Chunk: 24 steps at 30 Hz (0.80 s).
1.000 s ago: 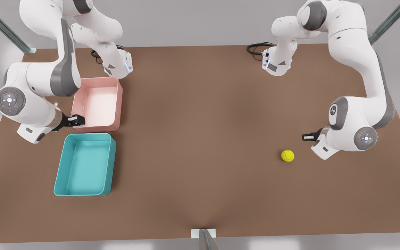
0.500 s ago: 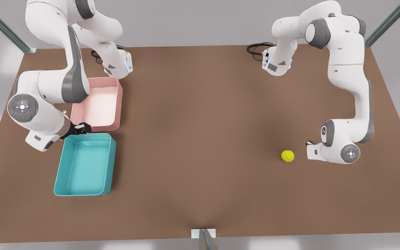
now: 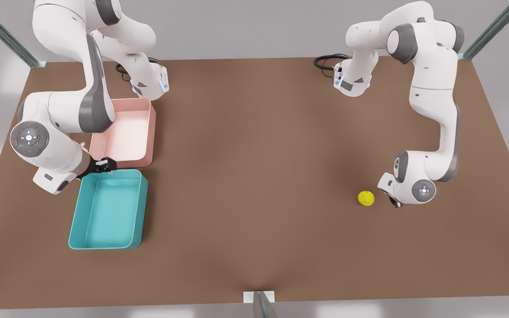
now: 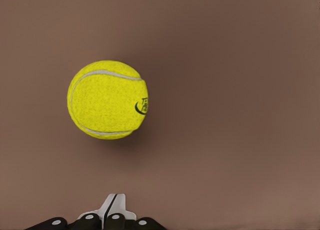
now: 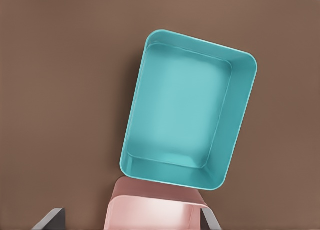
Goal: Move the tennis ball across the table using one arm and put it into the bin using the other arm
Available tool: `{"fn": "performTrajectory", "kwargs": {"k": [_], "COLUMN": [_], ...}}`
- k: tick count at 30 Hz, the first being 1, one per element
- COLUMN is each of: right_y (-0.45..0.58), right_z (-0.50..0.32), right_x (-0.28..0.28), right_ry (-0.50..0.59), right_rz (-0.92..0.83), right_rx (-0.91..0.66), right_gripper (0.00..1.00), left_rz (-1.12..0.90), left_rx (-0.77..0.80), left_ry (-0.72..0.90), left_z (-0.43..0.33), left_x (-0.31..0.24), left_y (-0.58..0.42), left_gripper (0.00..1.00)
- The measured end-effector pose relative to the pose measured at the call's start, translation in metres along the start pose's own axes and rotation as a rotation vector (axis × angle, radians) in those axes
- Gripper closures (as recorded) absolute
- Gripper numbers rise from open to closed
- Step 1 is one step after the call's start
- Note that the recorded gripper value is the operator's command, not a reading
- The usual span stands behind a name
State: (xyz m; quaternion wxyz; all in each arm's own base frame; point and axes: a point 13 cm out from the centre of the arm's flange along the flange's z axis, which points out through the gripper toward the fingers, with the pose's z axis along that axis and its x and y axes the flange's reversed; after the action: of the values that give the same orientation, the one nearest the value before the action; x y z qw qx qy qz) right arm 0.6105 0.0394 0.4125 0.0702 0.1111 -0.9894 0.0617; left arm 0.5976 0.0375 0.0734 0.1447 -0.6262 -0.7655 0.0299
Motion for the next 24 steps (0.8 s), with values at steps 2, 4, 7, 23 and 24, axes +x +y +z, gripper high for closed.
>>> {"fn": "performTrajectory", "kwargs": {"k": [2, 4, 7, 23, 24], "right_y": [0.001, 0.001, 0.001, 0.002, 0.003], "right_z": [0.000, 0.000, 0.000, 0.009, 0.009], "right_x": [-0.001, -0.001, -0.002, -0.007, -0.007], "right_ry": [-0.003, -0.004, -0.006, 0.003, 0.003], "right_rz": [-0.001, 0.000, 0.000, -0.001, -0.001], "right_rx": [0.000, 0.000, 0.000, -0.003, -0.004], "right_gripper": [0.00, 0.00, 0.00, 0.00, 0.00], "left_rz": [0.035, 0.074, 0.132, -0.089, -0.143], "left_rx": [-0.006, -0.014, -0.030, -0.123, -0.165], "left_ry": [-0.002, -0.004, -0.006, -0.269, -0.277], "left_z": [0.006, 0.008, 0.006, -0.165, -0.218], "left_x": [-0.002, -0.004, -0.013, -0.154, -0.136], "left_y": [0.001, 0.003, 0.005, -0.026, -0.035], "left_gripper": [0.79, 0.79, 0.79, 0.76, 0.00]}}
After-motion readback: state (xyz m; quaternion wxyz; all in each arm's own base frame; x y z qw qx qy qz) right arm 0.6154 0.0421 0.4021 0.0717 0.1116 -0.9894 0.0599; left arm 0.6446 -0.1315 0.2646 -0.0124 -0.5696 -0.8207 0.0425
